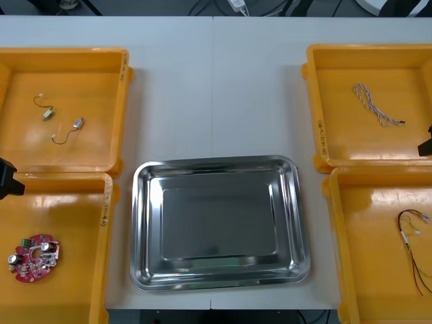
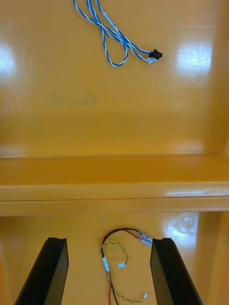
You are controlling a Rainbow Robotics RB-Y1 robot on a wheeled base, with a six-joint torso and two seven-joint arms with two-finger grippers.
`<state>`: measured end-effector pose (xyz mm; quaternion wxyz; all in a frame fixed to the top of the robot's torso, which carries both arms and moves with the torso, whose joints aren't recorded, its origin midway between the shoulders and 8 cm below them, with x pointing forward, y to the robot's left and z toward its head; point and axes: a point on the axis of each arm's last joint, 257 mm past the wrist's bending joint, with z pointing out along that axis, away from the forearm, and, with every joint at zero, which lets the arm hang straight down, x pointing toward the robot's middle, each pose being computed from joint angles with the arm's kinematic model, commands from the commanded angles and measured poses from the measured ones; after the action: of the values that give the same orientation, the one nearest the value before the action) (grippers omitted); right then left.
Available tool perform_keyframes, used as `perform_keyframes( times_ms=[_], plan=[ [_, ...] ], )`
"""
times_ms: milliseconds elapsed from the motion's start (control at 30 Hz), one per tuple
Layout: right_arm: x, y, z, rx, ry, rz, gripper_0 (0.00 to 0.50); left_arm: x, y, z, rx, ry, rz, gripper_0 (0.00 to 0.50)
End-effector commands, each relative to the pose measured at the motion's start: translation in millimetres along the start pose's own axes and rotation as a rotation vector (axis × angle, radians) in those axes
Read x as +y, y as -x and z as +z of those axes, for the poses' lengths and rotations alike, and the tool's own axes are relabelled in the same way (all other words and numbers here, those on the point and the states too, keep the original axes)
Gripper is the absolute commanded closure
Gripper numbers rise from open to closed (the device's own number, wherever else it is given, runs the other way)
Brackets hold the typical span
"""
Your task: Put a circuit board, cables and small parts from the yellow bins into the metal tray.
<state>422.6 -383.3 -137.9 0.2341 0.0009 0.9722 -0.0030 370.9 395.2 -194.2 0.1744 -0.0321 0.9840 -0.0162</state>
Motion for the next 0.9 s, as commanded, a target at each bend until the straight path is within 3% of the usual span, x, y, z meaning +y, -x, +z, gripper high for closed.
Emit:
perform_keyframes(
  times_ms=[33, 900],
  plan=[
    [-7.5, 15.0, -16.4, -0.033, -0.037, -0.057, 0.0, -12.6, 16.6, -14.1, -0.053, -0.018, 0.119, 0.0],
    [-7.5, 15.0, -16.4, -0.033, -0.037, -0.057, 0.0, -12.6, 16.6, -14.1, -0.053, -0.018, 0.119, 0.0]
  ],
)
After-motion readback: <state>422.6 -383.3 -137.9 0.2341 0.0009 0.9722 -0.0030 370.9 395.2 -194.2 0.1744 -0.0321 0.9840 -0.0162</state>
